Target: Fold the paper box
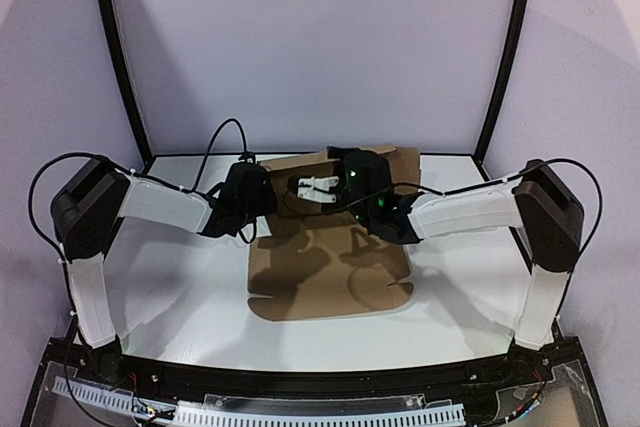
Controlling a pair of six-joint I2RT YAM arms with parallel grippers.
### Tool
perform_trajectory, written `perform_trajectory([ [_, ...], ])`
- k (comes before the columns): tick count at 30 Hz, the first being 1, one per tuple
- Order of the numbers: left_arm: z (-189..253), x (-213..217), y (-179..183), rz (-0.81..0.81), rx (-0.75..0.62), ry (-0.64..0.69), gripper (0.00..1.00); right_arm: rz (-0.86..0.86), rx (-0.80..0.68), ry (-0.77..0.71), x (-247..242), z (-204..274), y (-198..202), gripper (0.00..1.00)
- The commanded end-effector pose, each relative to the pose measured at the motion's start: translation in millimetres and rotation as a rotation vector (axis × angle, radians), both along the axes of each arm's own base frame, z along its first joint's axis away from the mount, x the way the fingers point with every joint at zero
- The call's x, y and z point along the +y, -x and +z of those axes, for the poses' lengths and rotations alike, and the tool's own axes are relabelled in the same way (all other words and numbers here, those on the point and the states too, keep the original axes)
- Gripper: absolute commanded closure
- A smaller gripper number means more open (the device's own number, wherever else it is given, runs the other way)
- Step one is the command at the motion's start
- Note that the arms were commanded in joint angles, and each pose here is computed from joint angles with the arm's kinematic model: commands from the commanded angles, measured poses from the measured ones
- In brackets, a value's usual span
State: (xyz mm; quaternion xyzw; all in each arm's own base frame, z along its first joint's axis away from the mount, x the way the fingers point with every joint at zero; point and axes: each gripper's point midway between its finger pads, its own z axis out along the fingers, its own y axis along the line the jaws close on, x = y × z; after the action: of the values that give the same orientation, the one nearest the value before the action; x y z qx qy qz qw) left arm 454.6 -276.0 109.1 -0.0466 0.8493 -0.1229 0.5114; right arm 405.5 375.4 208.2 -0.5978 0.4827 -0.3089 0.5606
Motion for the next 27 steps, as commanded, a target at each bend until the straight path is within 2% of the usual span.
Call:
perform_trajectory([
  [1, 13, -2, 12, 0.035, 0.06, 0.085, 0.99, -0.058, -0.067, -0.245, -19, 66, 11, 0.02],
  [4, 16, -4, 14, 0.056, 0.088, 0.132, 0.99, -0.092, -0.001, -0.384, -36, 71, 25, 0.02],
  [7, 19, -2, 18, 0.107, 0.129, 0.179, 0.99, -0.091, 0.137, -0.491, -44, 57, 52, 0.02],
  [10, 25, -2, 22, 0.167, 0.168, 0.219, 0.99, 0.015, 0.402, -0.643, -29, 36, 87, 0.02],
  [12, 31, -7, 25, 0.185, 0.195, 0.244, 0.99, 0.159, 0.567, -0.732, -7, 26, 112, 0.02],
  [16, 41, -21, 32, 0.193, 0.201, 0.261, 0.99, 0.305, 0.726, -0.803, 30, 3, 130, 0.05],
  [20, 52, -39, 37, 0.111, 0.151, 0.215, 0.99, 0.221, 0.714, -0.789, 36, -8, 115, 0.08],
  [23, 50, -38, 41, 0.092, 0.14, 0.175, 0.99, 0.173, 0.626, -0.82, 17, 7, 109, 0.02],
  [27, 49, -38, 49, 0.035, 0.143, 0.148, 0.99, 0.064, 0.538, -0.806, -20, 31, 102, 0.02],
])
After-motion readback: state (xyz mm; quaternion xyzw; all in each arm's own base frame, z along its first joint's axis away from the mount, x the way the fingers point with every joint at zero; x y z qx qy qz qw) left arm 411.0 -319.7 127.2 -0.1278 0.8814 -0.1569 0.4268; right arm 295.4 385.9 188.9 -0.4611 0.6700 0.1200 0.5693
